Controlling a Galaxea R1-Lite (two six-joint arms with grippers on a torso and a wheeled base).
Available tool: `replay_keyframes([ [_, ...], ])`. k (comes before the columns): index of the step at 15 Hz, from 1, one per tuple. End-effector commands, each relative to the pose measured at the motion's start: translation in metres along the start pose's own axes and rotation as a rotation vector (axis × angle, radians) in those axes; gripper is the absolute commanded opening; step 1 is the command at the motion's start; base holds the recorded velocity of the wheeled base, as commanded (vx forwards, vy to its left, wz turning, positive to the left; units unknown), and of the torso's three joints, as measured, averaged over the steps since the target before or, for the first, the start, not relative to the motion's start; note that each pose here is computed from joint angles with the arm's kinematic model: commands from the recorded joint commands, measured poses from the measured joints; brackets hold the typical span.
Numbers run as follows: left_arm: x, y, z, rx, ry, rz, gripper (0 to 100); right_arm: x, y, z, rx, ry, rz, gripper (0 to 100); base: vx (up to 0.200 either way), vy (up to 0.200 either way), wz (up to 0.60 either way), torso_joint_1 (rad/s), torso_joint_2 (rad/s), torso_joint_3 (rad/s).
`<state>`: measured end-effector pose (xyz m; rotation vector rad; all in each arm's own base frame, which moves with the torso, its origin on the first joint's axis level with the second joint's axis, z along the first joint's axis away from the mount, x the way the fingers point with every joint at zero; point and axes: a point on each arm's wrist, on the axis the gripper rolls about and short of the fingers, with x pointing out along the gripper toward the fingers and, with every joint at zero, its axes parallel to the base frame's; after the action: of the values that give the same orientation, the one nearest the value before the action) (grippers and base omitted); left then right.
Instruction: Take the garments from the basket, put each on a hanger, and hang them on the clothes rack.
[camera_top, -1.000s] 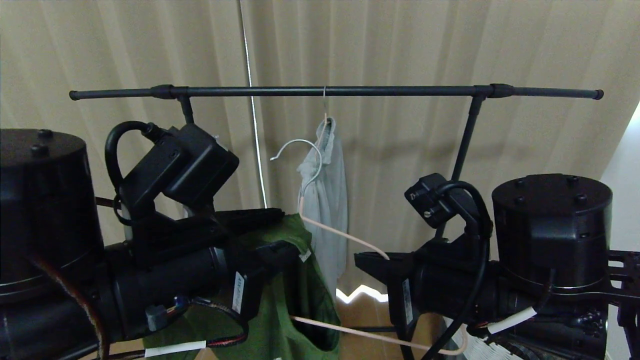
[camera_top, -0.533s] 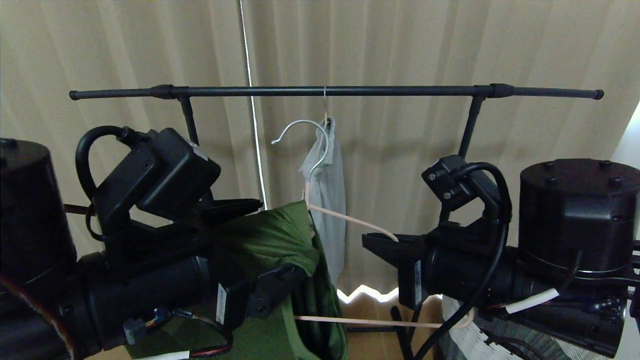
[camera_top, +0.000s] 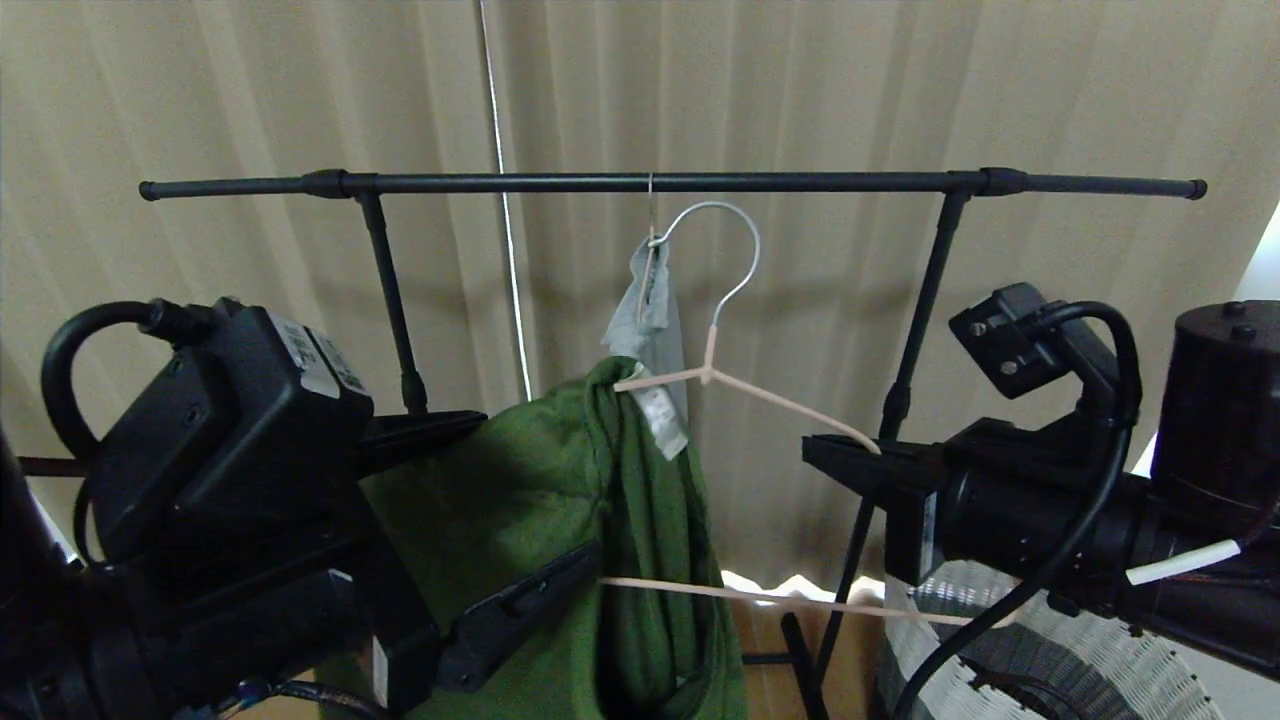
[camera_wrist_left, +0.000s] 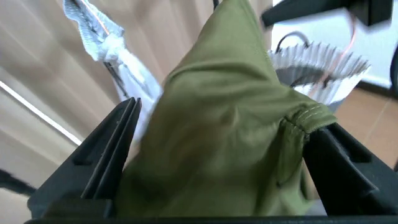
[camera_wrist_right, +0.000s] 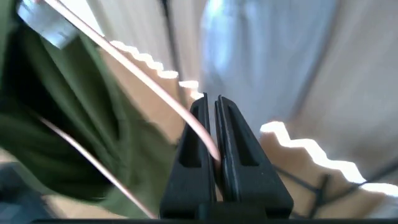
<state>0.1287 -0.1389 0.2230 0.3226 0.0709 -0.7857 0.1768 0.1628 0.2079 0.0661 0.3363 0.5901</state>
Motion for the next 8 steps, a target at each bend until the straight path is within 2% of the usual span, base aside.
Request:
replay_keyframes([
  [1,-0.001,0.0,0.001,0.0,-0.021,0.006,100,-0.005,-0.003,0.001,0.002,-0.008,-0.005,0,0.0,0.0,0.0,0.0,0.0,0.0],
  [5,0.005,-0.003,0.006,-0.001,-0.084,0.002,100,-0.002,-0.003,0.004,0.004,-0.029,-0.008,0,0.0,0.0,0.0,0.0,0.0,0.0],
  [8,-0.002,0.001,0.014,-0.002,-0.15,0.028,100,-0.004,-0.013,0.006,0.008,-0.049,-0.046,0,0.0,0.0,0.0,0.0,0.0,0.0],
])
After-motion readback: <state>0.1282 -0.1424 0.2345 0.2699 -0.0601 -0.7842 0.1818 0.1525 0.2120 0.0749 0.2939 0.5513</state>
